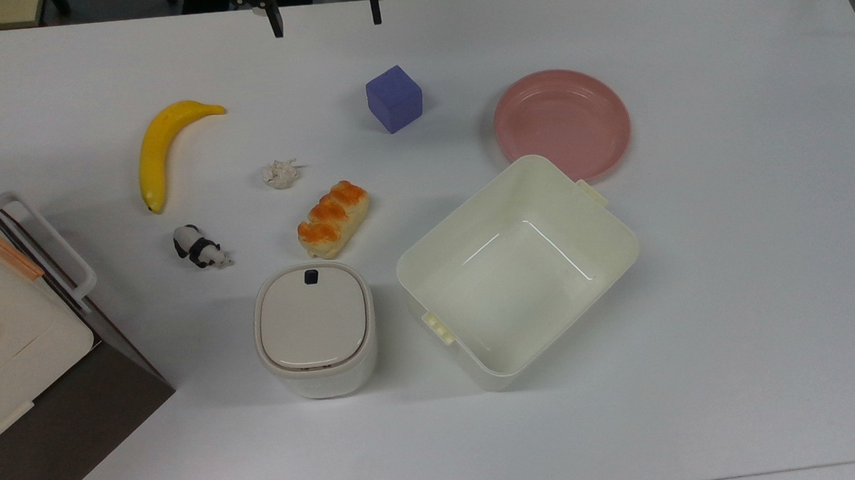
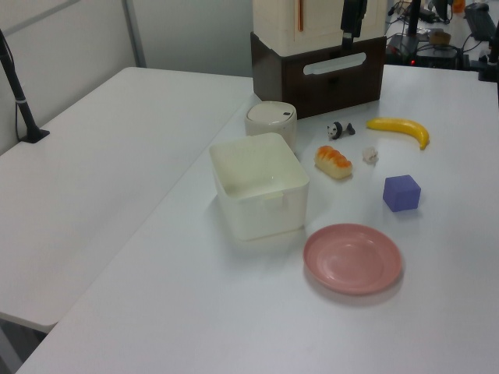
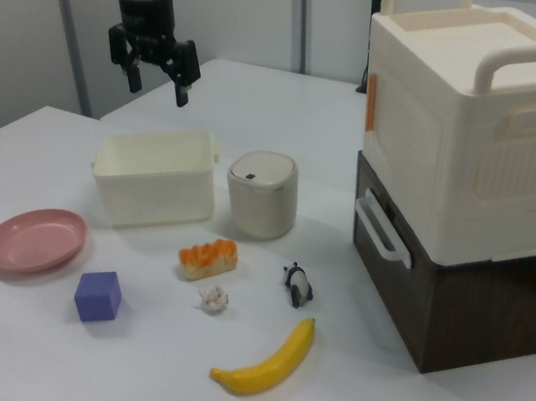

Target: Put the bread on a plate

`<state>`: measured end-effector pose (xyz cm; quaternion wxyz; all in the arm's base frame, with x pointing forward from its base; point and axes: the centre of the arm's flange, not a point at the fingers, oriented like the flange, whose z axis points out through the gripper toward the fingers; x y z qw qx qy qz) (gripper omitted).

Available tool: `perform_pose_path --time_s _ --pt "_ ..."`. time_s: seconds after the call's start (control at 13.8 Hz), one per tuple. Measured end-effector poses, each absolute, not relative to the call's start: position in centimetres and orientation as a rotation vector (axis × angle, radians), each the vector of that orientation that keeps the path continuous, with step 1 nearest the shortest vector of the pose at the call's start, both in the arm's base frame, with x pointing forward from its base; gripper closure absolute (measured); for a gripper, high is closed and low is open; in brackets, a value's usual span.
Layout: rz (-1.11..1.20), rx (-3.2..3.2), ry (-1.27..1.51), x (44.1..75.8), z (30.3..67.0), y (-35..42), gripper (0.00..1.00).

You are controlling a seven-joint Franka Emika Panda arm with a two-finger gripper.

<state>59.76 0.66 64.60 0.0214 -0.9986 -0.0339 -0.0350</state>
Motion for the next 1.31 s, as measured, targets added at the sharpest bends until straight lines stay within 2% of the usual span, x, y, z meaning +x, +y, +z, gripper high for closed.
perform_pose_path --time_s 1.31 --pt "-0.114 -3.096 -0.089 60.04 64.27 0.25 0.0"
